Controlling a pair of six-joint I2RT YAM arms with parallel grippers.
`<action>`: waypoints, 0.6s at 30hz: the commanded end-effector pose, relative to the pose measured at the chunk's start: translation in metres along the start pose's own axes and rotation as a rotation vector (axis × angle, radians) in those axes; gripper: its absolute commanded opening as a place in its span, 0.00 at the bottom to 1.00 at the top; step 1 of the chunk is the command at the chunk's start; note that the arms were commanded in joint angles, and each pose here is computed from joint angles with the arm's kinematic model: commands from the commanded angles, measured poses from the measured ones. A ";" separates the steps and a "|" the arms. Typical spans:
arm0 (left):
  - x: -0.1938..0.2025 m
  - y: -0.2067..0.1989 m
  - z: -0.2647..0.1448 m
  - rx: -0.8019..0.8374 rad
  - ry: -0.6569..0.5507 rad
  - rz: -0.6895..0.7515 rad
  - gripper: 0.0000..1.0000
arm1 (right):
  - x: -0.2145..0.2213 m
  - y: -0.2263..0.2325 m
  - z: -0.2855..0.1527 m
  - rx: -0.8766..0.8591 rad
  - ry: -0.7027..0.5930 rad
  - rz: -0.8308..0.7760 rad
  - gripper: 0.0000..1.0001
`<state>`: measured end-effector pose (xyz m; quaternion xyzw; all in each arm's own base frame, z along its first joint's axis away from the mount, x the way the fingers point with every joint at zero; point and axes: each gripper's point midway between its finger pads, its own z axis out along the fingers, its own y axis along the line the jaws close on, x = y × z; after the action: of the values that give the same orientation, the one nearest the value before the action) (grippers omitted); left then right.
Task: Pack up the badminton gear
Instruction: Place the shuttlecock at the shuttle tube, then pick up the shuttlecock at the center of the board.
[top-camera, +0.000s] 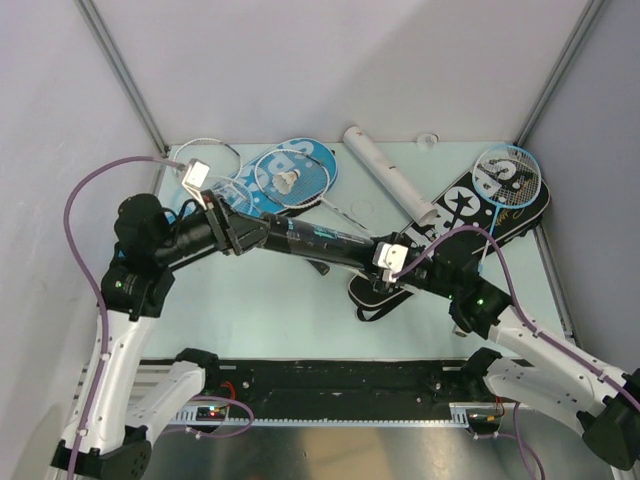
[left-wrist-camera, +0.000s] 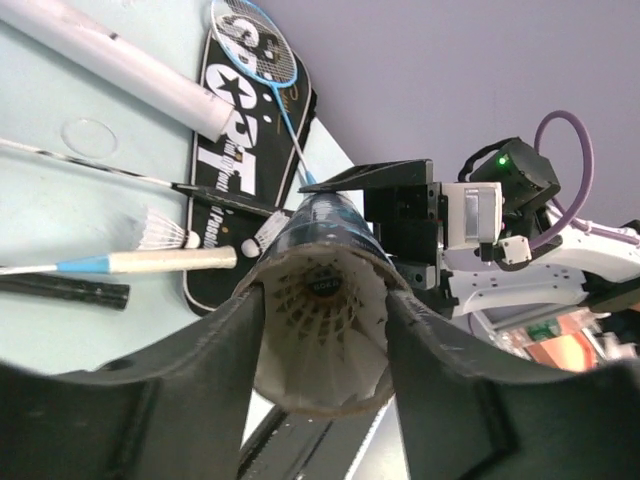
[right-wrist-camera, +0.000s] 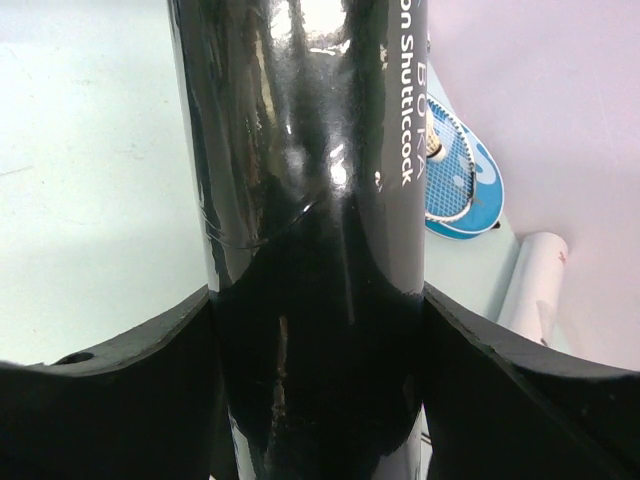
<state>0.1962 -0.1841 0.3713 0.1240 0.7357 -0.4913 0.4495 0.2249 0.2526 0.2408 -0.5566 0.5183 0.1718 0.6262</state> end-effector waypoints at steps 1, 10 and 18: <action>-0.024 -0.020 -0.012 -0.011 -0.090 0.087 0.66 | -0.048 -0.020 -0.005 0.079 -0.173 -0.011 0.34; -0.067 -0.032 -0.037 -0.121 -0.288 0.170 0.96 | -0.035 -0.015 -0.017 0.108 -0.129 0.037 0.34; -0.106 0.013 -0.026 -0.307 -0.394 0.121 1.00 | -0.037 -0.028 -0.027 0.226 -0.140 0.253 0.34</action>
<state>0.2082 -0.1440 0.4477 0.0550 0.6860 -0.4022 0.6039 0.2167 0.2401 0.2482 -0.4859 0.5555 0.2011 0.6441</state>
